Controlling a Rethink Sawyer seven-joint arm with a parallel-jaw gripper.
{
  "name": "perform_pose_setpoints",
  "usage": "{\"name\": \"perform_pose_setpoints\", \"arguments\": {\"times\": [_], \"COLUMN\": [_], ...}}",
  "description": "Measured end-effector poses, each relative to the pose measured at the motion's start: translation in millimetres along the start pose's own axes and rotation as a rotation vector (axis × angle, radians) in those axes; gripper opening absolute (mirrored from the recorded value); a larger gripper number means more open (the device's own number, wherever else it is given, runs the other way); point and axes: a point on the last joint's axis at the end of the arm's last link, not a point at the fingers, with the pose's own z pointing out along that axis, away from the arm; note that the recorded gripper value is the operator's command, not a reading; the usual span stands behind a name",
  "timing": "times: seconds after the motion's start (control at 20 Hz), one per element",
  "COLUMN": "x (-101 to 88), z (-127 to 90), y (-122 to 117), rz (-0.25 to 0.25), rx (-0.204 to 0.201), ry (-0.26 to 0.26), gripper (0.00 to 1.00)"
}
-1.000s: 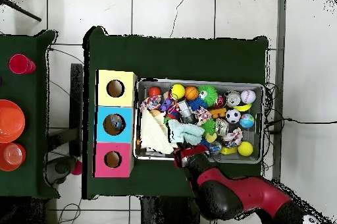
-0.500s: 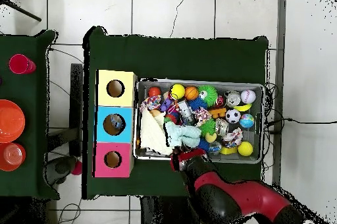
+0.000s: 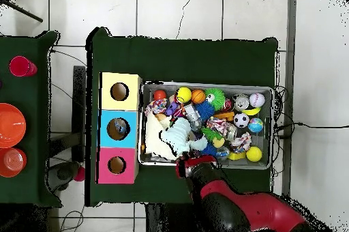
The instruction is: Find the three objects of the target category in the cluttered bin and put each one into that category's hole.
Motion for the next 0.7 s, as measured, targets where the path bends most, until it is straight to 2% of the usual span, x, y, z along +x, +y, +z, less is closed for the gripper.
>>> {"name": "perform_pose_setpoints", "arguments": {"times": [0.3, 0.4, 0.7], "x": [-12.6, -17.1, -14.9], "z": [-7, -4, 11], "y": [14, 25, 64], "rz": [-0.012, -0.029, -0.075], "rx": [0.027, 0.034, 0.041], "ry": [0.004, 0.012, 0.059], "gripper": [0.0, 0.0, 0.0]}}
